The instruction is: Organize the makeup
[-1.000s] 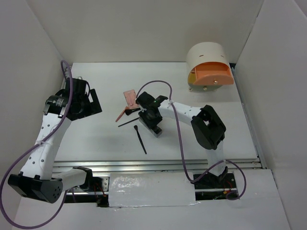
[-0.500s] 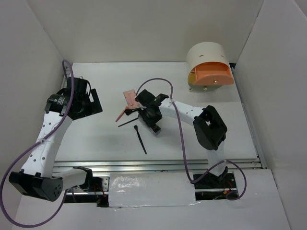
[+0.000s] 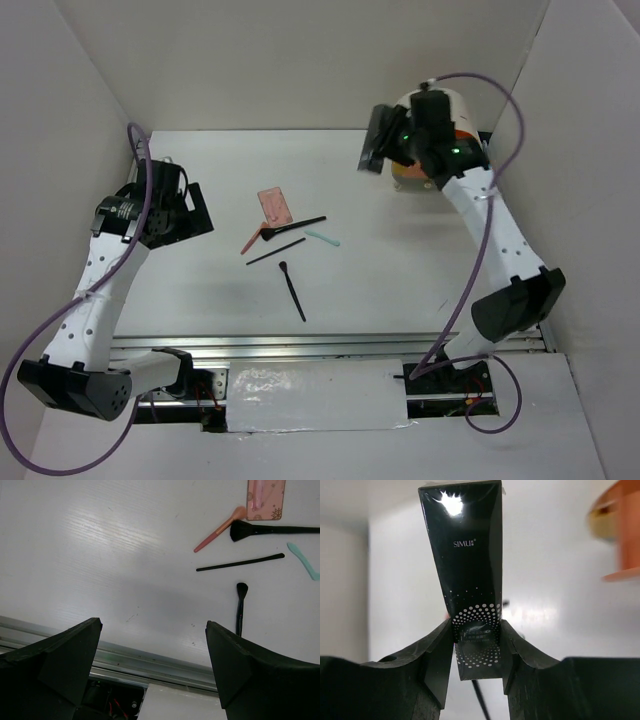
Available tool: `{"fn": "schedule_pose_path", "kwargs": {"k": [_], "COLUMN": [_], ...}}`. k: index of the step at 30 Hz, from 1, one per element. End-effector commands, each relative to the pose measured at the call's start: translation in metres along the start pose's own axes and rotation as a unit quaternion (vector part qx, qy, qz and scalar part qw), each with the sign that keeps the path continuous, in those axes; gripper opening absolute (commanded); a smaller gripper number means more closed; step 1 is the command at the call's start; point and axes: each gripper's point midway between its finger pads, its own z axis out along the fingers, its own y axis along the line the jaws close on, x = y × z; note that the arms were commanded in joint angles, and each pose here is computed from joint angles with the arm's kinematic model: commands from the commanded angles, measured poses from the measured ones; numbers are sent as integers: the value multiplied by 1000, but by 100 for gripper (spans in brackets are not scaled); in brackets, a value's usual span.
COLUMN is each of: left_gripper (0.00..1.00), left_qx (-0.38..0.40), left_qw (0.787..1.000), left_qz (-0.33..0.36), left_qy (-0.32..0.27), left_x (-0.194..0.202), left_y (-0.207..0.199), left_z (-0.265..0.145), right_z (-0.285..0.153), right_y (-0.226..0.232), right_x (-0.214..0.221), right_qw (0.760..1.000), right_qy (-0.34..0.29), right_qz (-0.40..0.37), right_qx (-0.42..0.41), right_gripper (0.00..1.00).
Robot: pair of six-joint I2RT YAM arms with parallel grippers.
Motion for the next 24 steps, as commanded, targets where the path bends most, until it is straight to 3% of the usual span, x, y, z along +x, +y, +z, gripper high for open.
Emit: {"fn": "schedule_pose_path", "kwargs": {"k": [1, 5, 6, 9, 12, 17, 24], "left_gripper": [99, 99, 99, 99, 99, 99, 99], "left_qx": [25, 28, 30, 32, 38, 38, 30], "left_qw": [999, 999, 999, 999, 998, 998, 998], "left_qz": [-3, -5, -6, -6, -1, 9, 13], "left_qy": [-33, -37, -39, -43, -43, -41, -46], "left_x": [-16, -16, -16, -15, -14, -13, -15], "left_y": [-6, -6, -6, -5, -6, -4, 0], "left_z": [-14, -17, -18, -21, -22, -25, -26], "right_z": [-56, -76, -78, -71, -58, -47, -31], "right_y": [3, -47, -69, -99, -125, -143, -167], "right_x": [-89, -134, -137, -149, -152, -163, -137], "right_qw": [973, 909, 880, 827, 794, 775, 766], "right_qy": [-150, -255, -273, -303, -306, -327, -313], "right_qz": [176, 322, 375, 450, 489, 501, 507], "right_qx": [-12, 73, 107, 147, 194, 203, 243], "right_gripper": [0, 0, 0, 0, 0, 0, 0]}}
